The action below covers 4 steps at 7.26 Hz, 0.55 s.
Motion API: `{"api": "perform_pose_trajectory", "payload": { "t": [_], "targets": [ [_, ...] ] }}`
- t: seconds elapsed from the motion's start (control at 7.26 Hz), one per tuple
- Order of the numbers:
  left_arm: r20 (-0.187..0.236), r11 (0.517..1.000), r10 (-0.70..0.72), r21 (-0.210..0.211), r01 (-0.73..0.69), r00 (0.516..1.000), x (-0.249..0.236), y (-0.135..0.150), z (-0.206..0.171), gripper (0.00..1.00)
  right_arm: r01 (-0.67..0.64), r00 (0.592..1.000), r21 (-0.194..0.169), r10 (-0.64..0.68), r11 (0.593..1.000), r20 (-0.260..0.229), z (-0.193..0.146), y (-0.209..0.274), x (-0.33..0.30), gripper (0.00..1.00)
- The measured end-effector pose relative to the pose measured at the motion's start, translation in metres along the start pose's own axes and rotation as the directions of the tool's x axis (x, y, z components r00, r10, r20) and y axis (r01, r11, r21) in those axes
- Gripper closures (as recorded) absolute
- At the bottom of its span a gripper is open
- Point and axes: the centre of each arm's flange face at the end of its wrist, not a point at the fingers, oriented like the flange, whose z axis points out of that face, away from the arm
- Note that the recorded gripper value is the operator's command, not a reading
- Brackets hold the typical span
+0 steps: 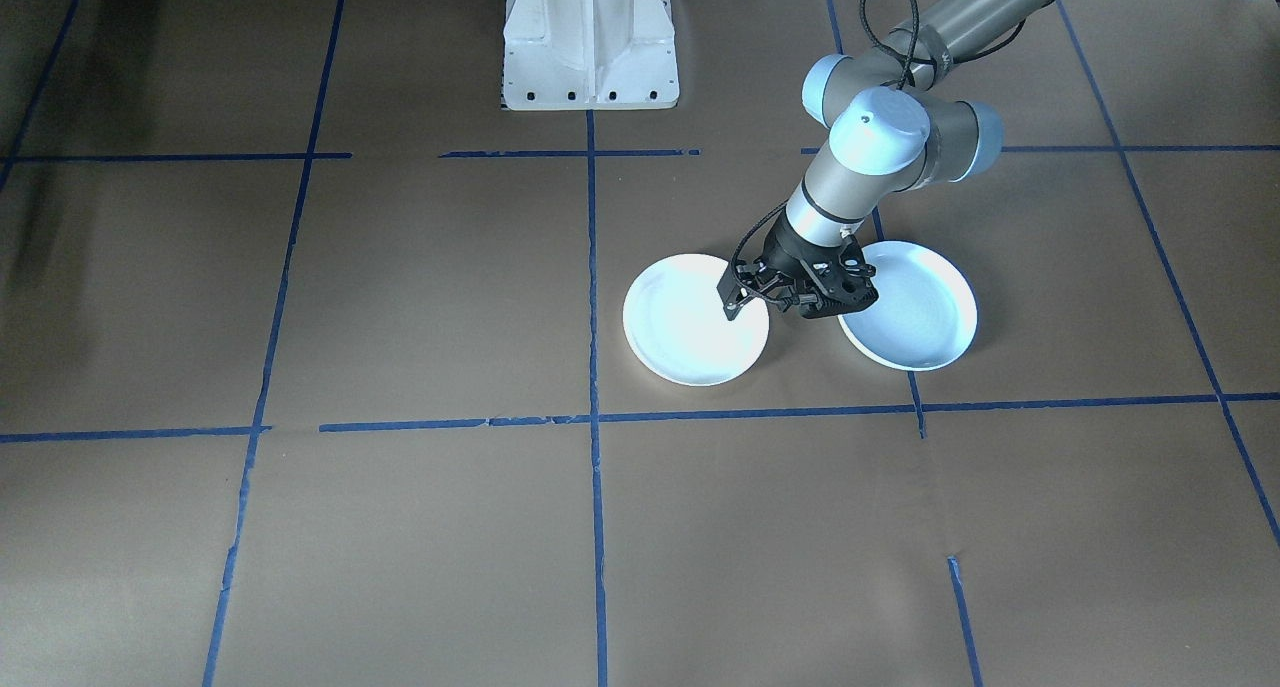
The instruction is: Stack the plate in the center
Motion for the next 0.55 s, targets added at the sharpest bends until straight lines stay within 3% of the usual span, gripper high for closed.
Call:
{"api": "perform_pose_trajectory", "payload": {
  "t": [0.28,0.41,0.55],
  "targets": [
    [0.003,1.000,0.005,-0.005,-0.005,1.000,-0.0002,0.0040,0.0032,0.43,-0.001,1.000,0.000,0.001,1.000,0.000,0.0000,0.0000,0.0000,0.00],
    [0.005,1.000,0.005,-0.007,-0.005,1.000,-0.0015,0.0051,0.0044,0.49,-0.001,1.000,0.000,0.001,1.000,0.000,0.0000,0.0000,0.0001,0.00],
    [0.008,1.000,0.005,-0.008,-0.005,1.000,-0.0033,0.0058,0.0052,0.64,-0.001,1.000,0.000,0.001,1.000,0.000,0.0000,0.0000,0.0000,0.00]
  ]
}}
